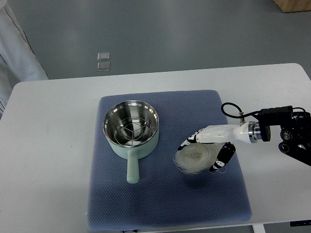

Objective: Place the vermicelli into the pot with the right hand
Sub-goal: 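Close the right hand fingers around the vermicelli bundle, then lift the vermicelli with the right hand above the saucepan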

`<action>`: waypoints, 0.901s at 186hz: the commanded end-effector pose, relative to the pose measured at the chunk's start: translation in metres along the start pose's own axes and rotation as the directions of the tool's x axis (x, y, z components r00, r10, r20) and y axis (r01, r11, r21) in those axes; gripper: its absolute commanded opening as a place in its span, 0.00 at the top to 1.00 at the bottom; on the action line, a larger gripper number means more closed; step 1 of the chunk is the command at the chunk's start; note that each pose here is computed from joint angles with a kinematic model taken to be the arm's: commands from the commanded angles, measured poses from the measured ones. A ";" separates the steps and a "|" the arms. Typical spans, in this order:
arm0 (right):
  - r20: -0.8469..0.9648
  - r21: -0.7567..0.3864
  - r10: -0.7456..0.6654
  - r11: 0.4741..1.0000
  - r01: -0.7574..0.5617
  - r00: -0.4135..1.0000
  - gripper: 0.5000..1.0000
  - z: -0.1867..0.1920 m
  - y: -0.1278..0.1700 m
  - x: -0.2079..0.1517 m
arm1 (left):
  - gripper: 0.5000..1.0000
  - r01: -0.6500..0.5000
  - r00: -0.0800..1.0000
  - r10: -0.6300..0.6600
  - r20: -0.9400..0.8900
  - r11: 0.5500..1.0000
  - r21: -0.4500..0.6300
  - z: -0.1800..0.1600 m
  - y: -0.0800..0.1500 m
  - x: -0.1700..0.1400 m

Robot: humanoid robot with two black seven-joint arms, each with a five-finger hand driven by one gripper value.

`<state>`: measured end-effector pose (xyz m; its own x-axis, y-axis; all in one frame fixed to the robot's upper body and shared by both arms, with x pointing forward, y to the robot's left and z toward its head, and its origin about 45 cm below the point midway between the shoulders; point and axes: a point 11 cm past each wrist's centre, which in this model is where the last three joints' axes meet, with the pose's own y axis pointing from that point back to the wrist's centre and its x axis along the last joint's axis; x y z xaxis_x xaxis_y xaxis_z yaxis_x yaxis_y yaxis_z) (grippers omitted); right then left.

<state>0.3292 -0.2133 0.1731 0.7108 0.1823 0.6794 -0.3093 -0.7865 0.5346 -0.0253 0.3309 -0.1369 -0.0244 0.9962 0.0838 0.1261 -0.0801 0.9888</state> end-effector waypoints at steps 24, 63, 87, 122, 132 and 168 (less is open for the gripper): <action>0.002 0.007 0.000 1.000 0.000 1.000 0.48 -0.002 -0.002 0.000 | 0.00 0.000 1.000 0.000 0.000 1.000 0.000 0.000 0.000 0.000; 0.001 -0.001 0.000 1.000 0.000 1.000 0.84 0.001 -0.001 0.002 | 0.00 0.000 1.000 0.000 0.000 1.000 0.000 0.000 0.000 0.000; 0.003 0.000 0.014 1.000 -0.014 1.000 1.00 0.001 0.000 0.006 | 0.00 0.000 1.000 0.000 0.000 1.000 0.000 0.000 0.000 0.000; 0.010 0.010 0.079 0.997 -0.079 0.997 1.00 0.000 0.006 0.026 | 0.00 0.000 1.000 0.000 0.000 1.000 0.000 0.000 0.000 0.000; 0.022 0.013 0.112 0.994 -0.113 0.993 1.00 0.000 0.010 0.037 | 0.00 0.000 1.000 0.000 0.000 1.000 0.000 0.000 0.000 0.000; 0.061 0.017 0.178 0.984 -0.180 0.982 1.00 0.001 0.023 0.056 | 0.00 0.000 1.000 0.000 0.000 1.000 0.000 0.000 0.000 0.000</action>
<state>0.3582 -0.2160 0.2149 0.6850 0.0323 0.7279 -0.4010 -0.8174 0.4136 -0.0252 0.3309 -0.1369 -0.0245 0.9962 0.0838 0.1260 -0.0801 0.9888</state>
